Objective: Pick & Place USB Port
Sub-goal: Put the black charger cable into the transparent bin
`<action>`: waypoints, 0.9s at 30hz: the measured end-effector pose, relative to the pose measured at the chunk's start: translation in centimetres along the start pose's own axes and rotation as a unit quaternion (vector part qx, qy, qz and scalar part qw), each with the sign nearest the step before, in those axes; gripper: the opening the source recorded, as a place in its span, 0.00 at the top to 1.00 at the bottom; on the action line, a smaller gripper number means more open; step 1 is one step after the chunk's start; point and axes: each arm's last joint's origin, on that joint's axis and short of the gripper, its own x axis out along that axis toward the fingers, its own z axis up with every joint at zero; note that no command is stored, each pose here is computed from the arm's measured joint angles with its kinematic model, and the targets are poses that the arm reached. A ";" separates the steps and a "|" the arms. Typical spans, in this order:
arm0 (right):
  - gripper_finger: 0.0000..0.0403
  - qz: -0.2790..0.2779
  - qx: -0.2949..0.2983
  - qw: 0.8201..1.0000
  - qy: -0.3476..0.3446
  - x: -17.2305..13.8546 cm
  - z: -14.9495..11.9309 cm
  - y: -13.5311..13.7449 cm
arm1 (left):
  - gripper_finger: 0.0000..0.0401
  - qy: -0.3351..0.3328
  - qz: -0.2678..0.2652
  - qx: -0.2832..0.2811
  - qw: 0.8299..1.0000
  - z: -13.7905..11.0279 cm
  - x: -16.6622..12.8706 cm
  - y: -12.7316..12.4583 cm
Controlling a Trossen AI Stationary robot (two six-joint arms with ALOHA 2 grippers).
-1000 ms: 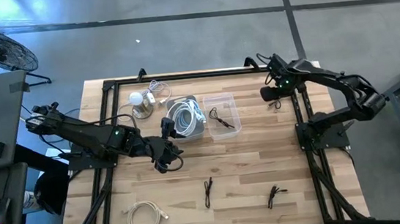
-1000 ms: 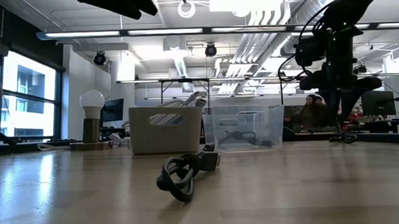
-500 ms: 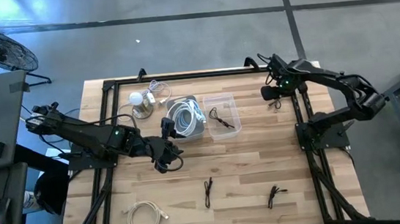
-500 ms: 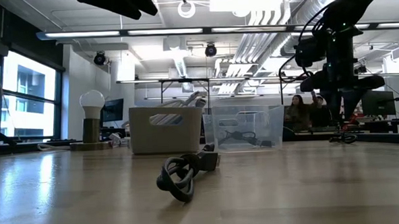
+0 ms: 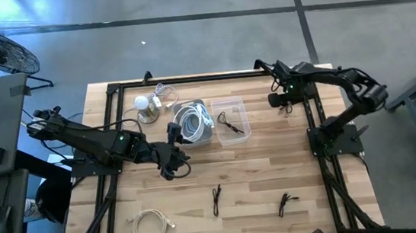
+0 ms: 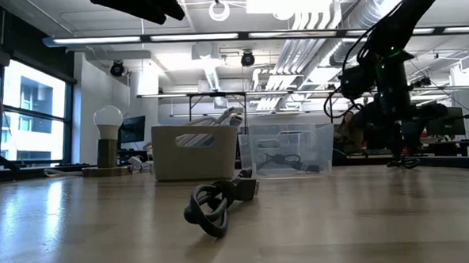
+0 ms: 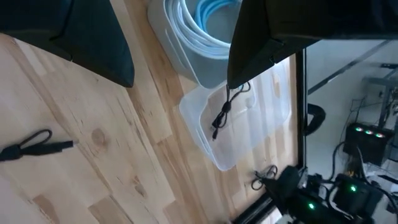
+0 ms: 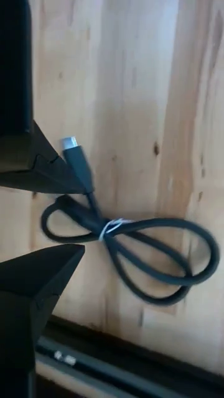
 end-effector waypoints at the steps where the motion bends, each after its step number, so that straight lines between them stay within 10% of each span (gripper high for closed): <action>1: 0.67 -0.001 -0.003 1.000 -0.001 0.2 0.1 0.1 | 0.37 0.001 0.000 0.002 1.000 -0.2 0.2 -0.1; 11: 0.96 -0.050 -0.066 0.996 0.028 1.4 0.1 0.2 | 0.37 0.010 -0.003 0.004 1.000 -1.5 1.3 -1.2; 27: 0.99 -0.106 -0.161 0.981 0.011 1.5 -2.0 0.7 | 0.37 0.009 -0.003 -0.005 1.000 -1.5 1.3 -1.3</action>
